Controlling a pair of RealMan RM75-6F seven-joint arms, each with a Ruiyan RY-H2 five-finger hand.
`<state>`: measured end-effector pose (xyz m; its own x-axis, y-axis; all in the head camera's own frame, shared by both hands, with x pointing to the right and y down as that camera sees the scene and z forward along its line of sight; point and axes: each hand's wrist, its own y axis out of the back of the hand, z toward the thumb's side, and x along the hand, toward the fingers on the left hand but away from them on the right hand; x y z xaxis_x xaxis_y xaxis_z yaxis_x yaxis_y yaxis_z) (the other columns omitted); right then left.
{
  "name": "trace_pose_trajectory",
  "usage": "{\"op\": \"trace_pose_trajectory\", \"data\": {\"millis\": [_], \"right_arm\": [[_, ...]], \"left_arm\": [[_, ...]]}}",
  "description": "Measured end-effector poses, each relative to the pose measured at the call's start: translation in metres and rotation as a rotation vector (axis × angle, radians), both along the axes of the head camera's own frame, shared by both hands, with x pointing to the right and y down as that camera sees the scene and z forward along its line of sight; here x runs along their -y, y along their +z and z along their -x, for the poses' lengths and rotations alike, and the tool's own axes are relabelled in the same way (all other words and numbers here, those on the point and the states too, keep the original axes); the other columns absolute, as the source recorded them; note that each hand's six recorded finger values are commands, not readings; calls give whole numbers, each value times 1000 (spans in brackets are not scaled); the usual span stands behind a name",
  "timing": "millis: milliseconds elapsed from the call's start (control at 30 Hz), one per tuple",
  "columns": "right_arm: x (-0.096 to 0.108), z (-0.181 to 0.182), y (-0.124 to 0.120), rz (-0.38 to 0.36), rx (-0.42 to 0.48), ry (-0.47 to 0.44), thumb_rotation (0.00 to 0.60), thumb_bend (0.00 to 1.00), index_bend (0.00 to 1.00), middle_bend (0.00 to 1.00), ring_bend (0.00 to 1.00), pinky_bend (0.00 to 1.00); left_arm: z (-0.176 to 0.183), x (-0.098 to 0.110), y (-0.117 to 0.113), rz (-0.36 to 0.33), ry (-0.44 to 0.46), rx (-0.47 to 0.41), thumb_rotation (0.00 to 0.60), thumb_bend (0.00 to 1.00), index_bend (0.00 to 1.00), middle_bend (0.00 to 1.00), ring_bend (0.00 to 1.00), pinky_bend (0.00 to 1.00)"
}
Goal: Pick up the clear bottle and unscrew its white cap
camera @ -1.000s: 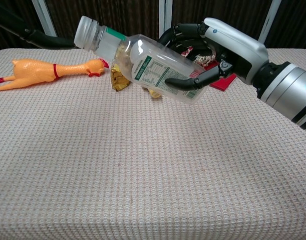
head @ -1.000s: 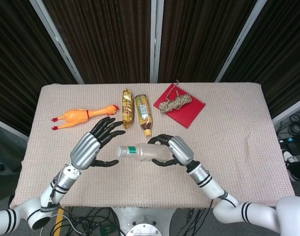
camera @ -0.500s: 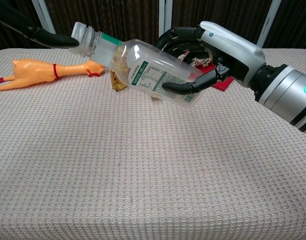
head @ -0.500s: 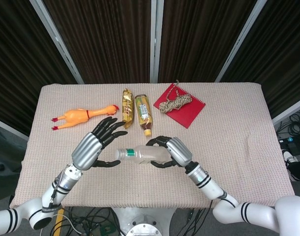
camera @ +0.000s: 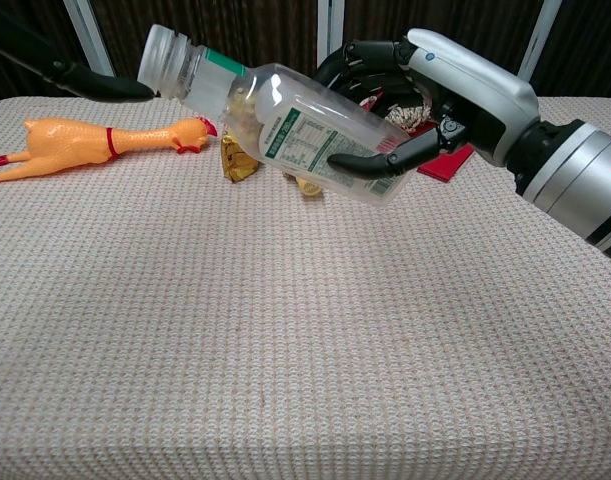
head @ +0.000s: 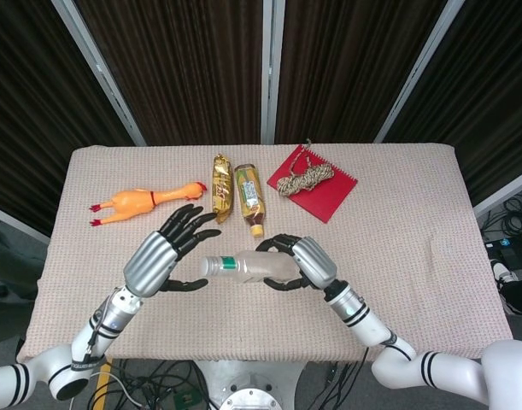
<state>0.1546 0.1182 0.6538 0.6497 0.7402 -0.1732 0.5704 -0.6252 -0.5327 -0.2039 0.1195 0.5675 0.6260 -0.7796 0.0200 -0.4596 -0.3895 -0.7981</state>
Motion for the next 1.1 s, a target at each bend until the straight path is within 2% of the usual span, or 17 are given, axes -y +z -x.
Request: {"op": "trace_pose_trajectory", "data": {"millis": [400,900,1033,1100], "right_arm": [[-3,3,6,11,-25,-18,600,339,448,490,339,493],[1,-1,1,-3,-10,2,600,345,449,495,348,500],[1,-2,1,-3,-11,4,600,346,449,496,348,500],[1,-3,1,-3,-12,3,600,346,449,496,348,500]], "left_arm": [[-3,0,-7,-31,2,-11,600,0,208,77,0,48],[2,-2,-4,-22,5,14,600,0,210,77,0,48],[4,-3,-3,-12,5,12,600,6,281,77,0,48],[5,-4,-2,-1,10,11,600,41,319,77,0,48]]}}
